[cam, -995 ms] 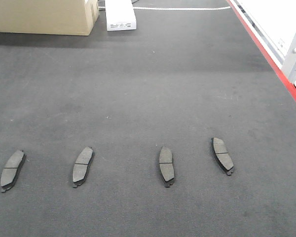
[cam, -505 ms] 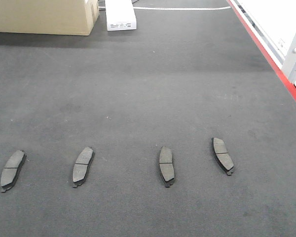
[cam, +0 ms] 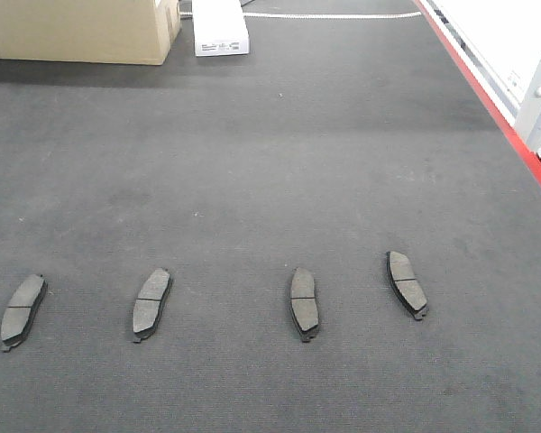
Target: Move and align brake pads A on conveyor
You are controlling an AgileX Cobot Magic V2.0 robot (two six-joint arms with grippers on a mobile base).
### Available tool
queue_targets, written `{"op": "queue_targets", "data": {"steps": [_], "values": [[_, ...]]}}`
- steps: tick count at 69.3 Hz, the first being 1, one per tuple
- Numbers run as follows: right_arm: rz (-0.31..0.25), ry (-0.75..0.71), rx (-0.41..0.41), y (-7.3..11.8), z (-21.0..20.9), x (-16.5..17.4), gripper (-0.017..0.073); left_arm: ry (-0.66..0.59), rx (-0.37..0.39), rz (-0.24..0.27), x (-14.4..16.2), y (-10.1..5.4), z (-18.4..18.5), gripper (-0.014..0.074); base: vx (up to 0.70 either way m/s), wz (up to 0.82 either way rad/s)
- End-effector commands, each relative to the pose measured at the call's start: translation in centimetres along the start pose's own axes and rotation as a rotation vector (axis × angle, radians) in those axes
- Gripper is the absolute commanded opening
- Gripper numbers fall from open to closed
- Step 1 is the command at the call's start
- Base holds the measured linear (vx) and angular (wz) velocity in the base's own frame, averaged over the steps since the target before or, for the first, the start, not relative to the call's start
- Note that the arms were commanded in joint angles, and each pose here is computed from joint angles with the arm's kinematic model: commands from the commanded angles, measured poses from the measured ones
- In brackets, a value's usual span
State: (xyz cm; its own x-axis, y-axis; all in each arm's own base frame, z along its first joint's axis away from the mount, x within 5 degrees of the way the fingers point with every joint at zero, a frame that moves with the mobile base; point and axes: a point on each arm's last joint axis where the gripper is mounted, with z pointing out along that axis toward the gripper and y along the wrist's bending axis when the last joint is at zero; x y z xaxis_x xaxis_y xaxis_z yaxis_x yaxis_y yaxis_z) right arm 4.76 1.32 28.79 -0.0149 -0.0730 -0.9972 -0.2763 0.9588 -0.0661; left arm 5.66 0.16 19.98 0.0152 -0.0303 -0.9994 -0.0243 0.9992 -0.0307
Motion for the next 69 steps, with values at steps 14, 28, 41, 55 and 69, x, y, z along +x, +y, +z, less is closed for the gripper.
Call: {"op": "queue_targets", "data": {"steps": [14, 28, 41, 55, 69], "values": [[0.018, -0.070, 0.197, -1.0, -0.1, -1.3, -0.0010, -0.059, 0.012, -0.006, 0.1, -0.1, 0.0, -0.0006, 0.00, 0.00], [-0.056, -0.095, 0.345, -1.5, -0.2, 1.6, -0.0010, -0.059, 0.012, -0.006, 0.1, -0.1, 0.0, -0.0006, 0.00, 0.00], [-0.059, -0.150, 0.348, -1.2, 0.1, 6.2, -0.0010, -0.059, 0.012, -0.006, 0.1, -0.1, 0.0, -0.0006, 0.00, 0.00], [-0.044, -0.119, 0.341, -1.2, 0.6, 8.2, -0.0010, -0.059, 0.012, -0.006, 0.1, -0.1, 0.0, -0.0006, 0.00, 0.00], [-0.043, -0.120, 0.341, -1.2, 0.6, 8.2, -0.0010, -0.059, 0.012, -0.006, 0.1, -0.1, 0.0, -0.0006, 0.00, 0.00]]}}
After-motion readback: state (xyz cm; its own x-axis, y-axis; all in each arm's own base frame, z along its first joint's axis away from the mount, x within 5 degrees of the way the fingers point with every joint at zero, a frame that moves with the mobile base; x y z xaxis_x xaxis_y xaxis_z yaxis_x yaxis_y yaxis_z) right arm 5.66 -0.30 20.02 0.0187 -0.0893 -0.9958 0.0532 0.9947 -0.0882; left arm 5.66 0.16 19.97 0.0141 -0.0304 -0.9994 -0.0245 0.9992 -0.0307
